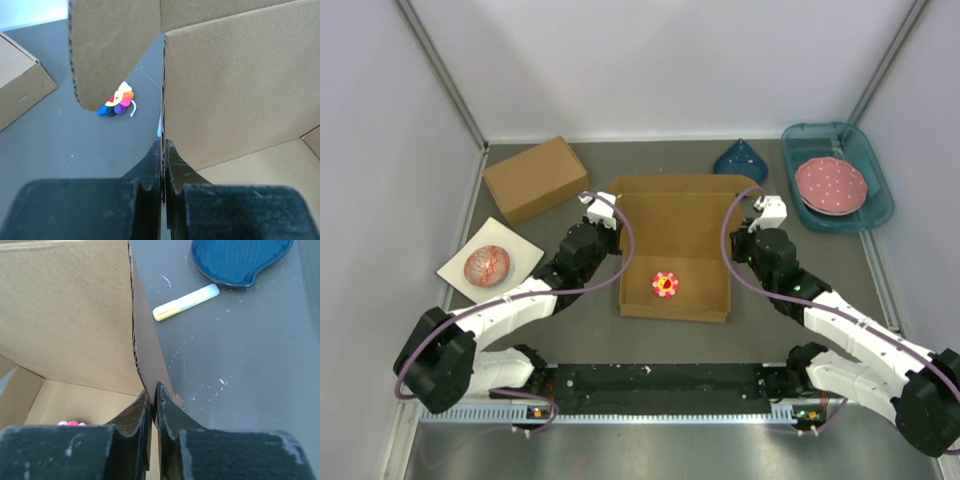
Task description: Fold the paper box
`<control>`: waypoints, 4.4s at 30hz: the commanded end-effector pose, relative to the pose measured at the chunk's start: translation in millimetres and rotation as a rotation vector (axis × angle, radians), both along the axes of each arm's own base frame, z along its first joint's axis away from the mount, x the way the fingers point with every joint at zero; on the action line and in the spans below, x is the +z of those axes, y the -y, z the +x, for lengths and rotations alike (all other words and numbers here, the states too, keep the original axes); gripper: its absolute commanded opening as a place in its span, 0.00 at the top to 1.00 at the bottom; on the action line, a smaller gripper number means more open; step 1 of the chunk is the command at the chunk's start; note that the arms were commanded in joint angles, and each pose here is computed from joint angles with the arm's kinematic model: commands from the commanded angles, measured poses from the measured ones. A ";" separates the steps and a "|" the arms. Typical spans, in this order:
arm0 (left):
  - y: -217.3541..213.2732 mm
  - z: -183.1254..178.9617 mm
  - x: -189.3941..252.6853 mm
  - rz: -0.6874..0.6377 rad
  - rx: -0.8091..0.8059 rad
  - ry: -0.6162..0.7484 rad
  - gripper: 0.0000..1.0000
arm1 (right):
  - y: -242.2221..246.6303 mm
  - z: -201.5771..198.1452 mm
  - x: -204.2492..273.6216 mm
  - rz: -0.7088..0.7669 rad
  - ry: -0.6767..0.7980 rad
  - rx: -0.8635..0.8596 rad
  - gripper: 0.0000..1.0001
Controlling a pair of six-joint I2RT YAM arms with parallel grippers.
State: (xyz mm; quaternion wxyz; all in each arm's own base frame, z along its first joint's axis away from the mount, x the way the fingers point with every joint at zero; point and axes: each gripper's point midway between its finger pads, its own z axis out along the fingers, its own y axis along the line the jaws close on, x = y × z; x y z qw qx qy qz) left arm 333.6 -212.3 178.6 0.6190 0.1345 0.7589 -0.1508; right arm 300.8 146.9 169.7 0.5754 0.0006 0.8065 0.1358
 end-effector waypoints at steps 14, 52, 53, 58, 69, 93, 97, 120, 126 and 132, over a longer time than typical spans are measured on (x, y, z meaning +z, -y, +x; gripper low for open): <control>21.8 -27.6 -23.2 -0.270 0.164 -0.159 1.00 | -44.9 -24.1 -0.7 0.093 -0.057 0.016 1.00; 5.6 -122.4 -128.3 -0.298 0.137 -0.288 1.00 | -12.8 -108.3 -97.2 0.103 -0.249 -0.062 0.98; 5.6 -122.3 -125.6 -0.314 0.143 -0.290 1.00 | -10.8 -109.0 -99.8 0.100 -0.253 -0.068 0.98; 16.2 -120.0 -105.6 -0.372 0.137 -0.285 1.00 | -14.4 -111.4 -101.1 0.124 -0.264 -0.067 0.99; 18.8 -130.4 -138.1 -0.294 0.156 -0.329 1.00 | -30.6 -114.5 -73.1 0.093 -0.202 0.040 0.84; -21.5 -110.6 -107.8 -0.027 0.370 -0.170 1.00 | -17.9 -122.1 -13.5 0.034 -0.047 0.074 0.57; -25.5 -105.2 -94.7 0.018 0.385 -0.118 1.00 | -16.1 -122.6 -11.8 0.042 -0.043 0.073 0.56; 1.0 -77.8 -51.0 0.394 0.241 0.074 1.00 | -5.0 -119.9 90.4 0.052 0.142 0.145 0.32; 6.8 -75.2 -46.1 0.434 0.213 0.102 1.00 | 20.1 -118.1 88.8 0.057 0.177 0.071 0.33; 5.9 -72.4 -32.9 0.439 0.223 0.144 1.00 | 18.4 -116.9 71.0 0.070 0.148 0.044 0.34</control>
